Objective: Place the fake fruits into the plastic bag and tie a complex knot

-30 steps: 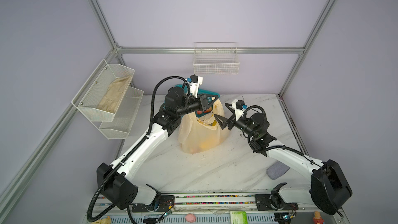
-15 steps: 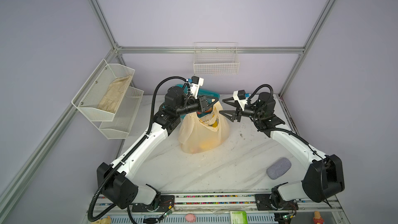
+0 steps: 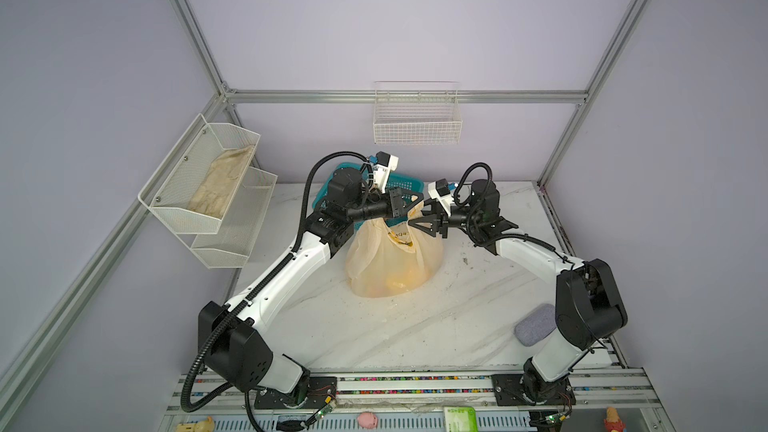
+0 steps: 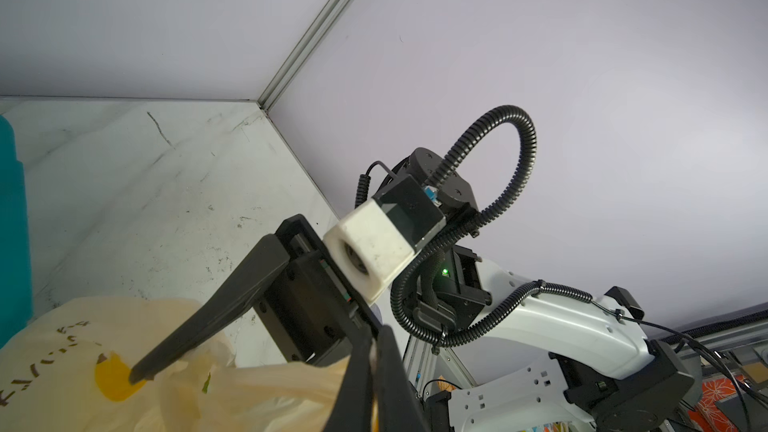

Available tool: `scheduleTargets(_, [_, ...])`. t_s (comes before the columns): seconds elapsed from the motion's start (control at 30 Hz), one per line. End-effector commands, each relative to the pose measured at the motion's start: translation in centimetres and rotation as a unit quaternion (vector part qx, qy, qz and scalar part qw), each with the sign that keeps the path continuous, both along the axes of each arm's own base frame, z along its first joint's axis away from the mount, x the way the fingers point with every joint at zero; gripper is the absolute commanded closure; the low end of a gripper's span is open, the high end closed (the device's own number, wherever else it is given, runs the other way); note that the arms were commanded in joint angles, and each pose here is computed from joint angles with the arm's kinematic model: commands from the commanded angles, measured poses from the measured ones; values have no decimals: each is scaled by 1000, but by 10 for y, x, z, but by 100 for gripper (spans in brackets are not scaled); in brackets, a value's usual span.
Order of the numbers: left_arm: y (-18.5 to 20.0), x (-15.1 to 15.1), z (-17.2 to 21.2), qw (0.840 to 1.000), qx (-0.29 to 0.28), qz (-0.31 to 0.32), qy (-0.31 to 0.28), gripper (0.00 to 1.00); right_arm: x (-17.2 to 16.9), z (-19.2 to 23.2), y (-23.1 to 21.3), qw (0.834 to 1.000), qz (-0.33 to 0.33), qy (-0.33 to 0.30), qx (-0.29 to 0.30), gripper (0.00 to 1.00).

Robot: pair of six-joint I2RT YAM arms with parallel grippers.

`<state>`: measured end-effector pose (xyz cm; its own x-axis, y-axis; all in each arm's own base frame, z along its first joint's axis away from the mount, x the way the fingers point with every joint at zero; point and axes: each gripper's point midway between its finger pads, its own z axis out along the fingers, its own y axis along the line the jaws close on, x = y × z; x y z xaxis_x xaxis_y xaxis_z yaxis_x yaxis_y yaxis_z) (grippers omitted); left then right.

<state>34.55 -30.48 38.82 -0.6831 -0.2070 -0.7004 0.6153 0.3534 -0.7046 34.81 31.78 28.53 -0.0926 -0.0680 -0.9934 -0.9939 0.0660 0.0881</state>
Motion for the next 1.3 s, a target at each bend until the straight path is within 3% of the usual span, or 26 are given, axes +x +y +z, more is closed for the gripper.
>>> scheduleTargets(0.0, [3, -3, 47, 998, -23, -5, -59, 100, -4, 11, 6, 999, 23, -27, 14, 56])
scheduleTargets(0.2, [5, 0, 52, 998, -20, 2, -65, 100, -5, -5, 3, 1000, 9, -12, 6, 81])
scheduleTargets(0.4, [20, 4, 56, 996, -24, 31, -77, 100, 0, -25, -10, 998, -70, 7, -3, 99])
scheduleTargets(0.53, [27, 10, 44, 996, -27, 49, -70, 97, -8, -14, -21, 994, -104, 1, 29, 100])
scheduleTargets(0.7, [34, -2, 50, 993, -7, 49, -107, 64, -13, 0, -25, 992, -115, 17, 52, 100])
scheduleTargets(0.8, [37, -13, 55, 990, 4, 44, -135, 52, -8, 0, -29, 989, -137, 27, 47, 100])
scheduleTargets(1.13, [58, -63, 77, 969, 54, 28, -239, 33, 4, 2, -37, 977, -188, 89, 53, 100])
scheduleTargets(1.27, [82, -70, 64, 961, 99, 75, -246, 30, 8, 5, -38, 973, -199, 104, 60, 100])
